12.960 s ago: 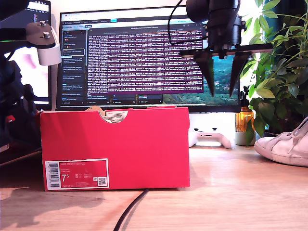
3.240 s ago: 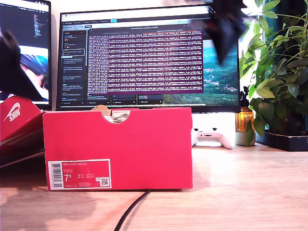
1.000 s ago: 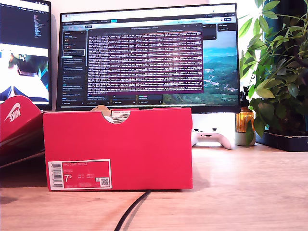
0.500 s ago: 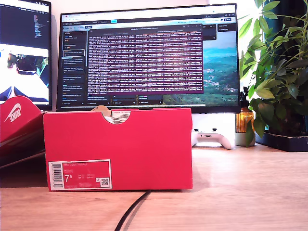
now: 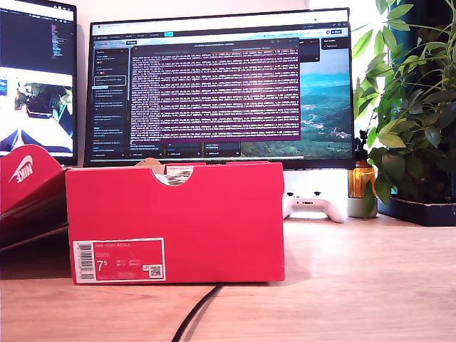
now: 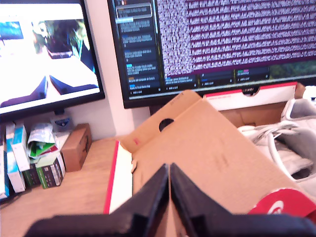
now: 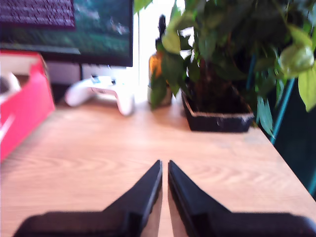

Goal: Pack the white shoes by picking the first shoe and placing it inside the red shoebox, left side, then picking and rotating the second shoe and placing it in the shoebox

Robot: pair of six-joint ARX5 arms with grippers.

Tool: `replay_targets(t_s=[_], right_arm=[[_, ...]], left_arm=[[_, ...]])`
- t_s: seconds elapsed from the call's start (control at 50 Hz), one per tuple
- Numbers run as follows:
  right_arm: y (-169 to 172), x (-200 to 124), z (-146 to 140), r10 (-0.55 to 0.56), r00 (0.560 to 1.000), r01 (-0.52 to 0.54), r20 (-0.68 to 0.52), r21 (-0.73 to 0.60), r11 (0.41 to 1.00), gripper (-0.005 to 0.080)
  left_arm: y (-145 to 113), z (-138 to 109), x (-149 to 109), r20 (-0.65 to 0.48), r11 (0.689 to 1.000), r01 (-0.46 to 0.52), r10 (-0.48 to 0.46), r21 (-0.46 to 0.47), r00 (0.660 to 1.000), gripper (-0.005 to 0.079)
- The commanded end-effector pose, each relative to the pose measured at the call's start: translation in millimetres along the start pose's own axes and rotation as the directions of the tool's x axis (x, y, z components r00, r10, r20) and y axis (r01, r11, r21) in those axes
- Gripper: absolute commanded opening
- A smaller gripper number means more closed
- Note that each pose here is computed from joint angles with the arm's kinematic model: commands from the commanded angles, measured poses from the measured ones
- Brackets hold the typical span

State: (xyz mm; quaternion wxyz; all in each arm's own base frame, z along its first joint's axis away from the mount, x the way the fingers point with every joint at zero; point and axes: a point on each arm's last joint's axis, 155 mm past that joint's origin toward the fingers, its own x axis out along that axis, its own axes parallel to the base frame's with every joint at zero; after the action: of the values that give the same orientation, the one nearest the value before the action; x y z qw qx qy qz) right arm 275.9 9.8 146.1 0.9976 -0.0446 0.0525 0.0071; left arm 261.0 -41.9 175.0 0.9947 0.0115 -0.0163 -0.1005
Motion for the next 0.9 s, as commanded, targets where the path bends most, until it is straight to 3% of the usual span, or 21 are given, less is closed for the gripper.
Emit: replay_targets(t_s=[0.0, 0.32, 0.88], right_arm=[[1.8, -1.8, -7.7, 0.009, 1.0, -0.009, -0.018, -0.005, 1.0, -0.0001], [-2.8, -15.5, -13.0, -0.012, 0.999, 0.012, -0.03, 0.001, 1.0, -0.0001], [-12.6, -29.2, -33.4, -0.062, 0.991, 0.075, -0.121, 0.101, 0.992, -0.0001]], left_arm=[[-0.4, -11.9, -1.9, -0.015, 1.0, 0.0, 0.0, -0.003, 1.0, -0.0021], [1.4, -13.6, -12.0, -0.014, 0.999, -0.018, 0.018, -0.044, 1.0, -0.0021], [-10.8, -67.9, -18.4, -0.229, 0.995, 0.018, -0.041, -0.1, 0.973, -0.0021]])
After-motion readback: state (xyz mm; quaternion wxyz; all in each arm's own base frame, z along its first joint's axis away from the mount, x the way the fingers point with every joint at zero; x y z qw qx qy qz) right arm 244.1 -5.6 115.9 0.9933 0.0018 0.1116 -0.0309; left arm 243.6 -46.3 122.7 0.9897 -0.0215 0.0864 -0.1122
